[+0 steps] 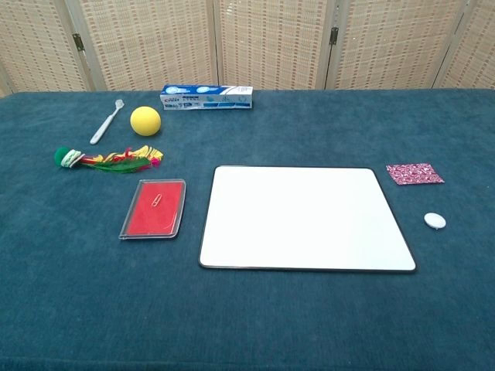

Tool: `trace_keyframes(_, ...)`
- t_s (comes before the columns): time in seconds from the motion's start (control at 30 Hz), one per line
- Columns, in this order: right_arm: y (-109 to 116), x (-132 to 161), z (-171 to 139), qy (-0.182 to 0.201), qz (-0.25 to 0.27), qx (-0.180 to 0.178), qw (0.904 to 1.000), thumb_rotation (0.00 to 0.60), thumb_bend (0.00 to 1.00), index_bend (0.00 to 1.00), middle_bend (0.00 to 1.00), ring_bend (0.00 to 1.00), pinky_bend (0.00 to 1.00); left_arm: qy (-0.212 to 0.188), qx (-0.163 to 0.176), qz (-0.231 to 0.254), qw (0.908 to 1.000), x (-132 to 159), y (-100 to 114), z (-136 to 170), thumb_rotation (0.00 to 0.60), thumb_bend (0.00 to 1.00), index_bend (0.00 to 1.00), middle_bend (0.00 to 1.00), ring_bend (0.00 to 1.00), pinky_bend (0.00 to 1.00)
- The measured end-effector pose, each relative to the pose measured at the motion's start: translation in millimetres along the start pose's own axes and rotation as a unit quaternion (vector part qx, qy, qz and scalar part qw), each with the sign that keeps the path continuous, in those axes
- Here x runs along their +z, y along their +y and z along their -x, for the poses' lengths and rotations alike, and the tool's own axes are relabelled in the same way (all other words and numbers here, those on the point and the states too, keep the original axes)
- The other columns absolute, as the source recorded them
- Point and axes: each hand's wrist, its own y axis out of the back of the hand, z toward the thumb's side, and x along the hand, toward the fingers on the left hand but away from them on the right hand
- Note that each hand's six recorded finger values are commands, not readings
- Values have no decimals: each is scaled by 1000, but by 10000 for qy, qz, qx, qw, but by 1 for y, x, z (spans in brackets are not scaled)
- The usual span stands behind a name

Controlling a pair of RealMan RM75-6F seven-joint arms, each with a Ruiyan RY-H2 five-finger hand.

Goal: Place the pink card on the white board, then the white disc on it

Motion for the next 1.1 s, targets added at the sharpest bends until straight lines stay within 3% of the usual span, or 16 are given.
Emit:
trace_keyframes(0.3, -1, 1, -2, 58, 65, 32, 10000, 600, 189, 0, 0, 0, 0, -66, 82, -132, 9999, 5, 0, 0, 600, 165, 115, 0, 0, 190)
trace_keyframes(0.5, -10, 10, -1, 360, 370, 388, 9979, 600, 189, 0, 0, 0, 0, -276, 158, -83, 9995, 15, 3, 5, 600, 166, 111, 0, 0, 190)
trace_keyframes(0.6, -9, 13, 5, 437, 487, 399, 9971, 600, 188, 8, 0, 0, 0, -279, 131, -96, 9995, 15, 2, 9, 600, 166, 111, 0, 0, 190)
trace_keyframes(0.9, 5, 19, 54, 457, 429, 485, 9969, 600, 224, 175, 0, 0, 0, -41, 353, -238, 9991, 4, 9, 13, 600, 166, 83, 0, 0, 190)
trace_keyframes(1.1, 1, 21, 92, 297, 421, 821, 9953, 600, 257, 243, 0, 0, 0, 7, 349, -126, 9993, 0, 10, 14, 600, 165, 79, 0, 0, 190)
